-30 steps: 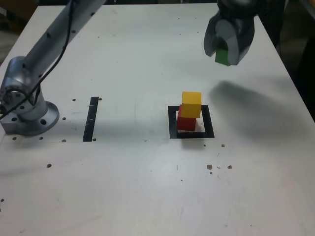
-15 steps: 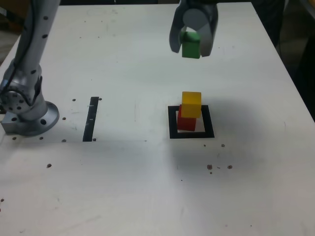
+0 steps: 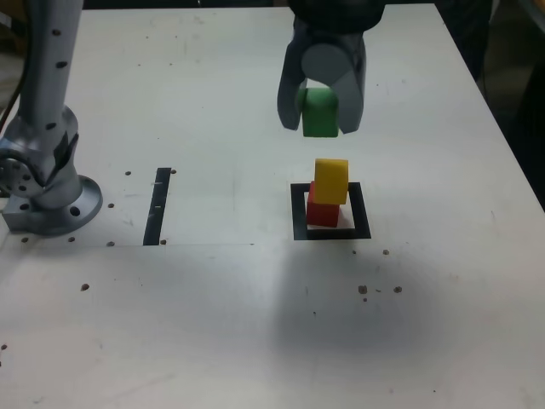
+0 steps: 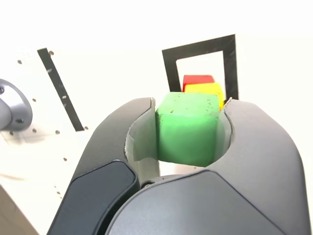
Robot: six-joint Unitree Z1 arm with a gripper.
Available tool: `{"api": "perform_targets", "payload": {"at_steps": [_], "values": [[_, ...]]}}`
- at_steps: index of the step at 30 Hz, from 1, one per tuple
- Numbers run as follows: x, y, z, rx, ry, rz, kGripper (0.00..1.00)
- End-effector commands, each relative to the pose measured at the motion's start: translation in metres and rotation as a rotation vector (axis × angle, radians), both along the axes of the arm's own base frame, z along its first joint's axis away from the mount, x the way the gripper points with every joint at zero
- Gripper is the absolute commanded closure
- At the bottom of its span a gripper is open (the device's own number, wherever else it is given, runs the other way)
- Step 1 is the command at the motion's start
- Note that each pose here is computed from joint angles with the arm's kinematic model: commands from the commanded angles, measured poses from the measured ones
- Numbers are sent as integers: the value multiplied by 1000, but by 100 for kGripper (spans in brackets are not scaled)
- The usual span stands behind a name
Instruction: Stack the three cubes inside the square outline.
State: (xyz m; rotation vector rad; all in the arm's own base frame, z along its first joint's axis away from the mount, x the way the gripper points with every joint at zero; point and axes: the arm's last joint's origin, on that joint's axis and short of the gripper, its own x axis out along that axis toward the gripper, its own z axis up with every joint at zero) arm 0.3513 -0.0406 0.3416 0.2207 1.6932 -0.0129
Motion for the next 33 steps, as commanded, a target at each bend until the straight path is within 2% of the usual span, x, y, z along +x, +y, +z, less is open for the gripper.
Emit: {"api": "perform_targets", "payload": {"at_steps": [1, 10, 21, 27, 33], "values": [[-1, -1, -4, -2, 28, 3, 97], [5, -7, -16, -8, 61, 5, 97], [13, -18, -27, 12, 73, -6, 97], [16, -17, -29, 37, 62, -10, 91], [20, -18, -32, 37, 63, -10, 81]]}}
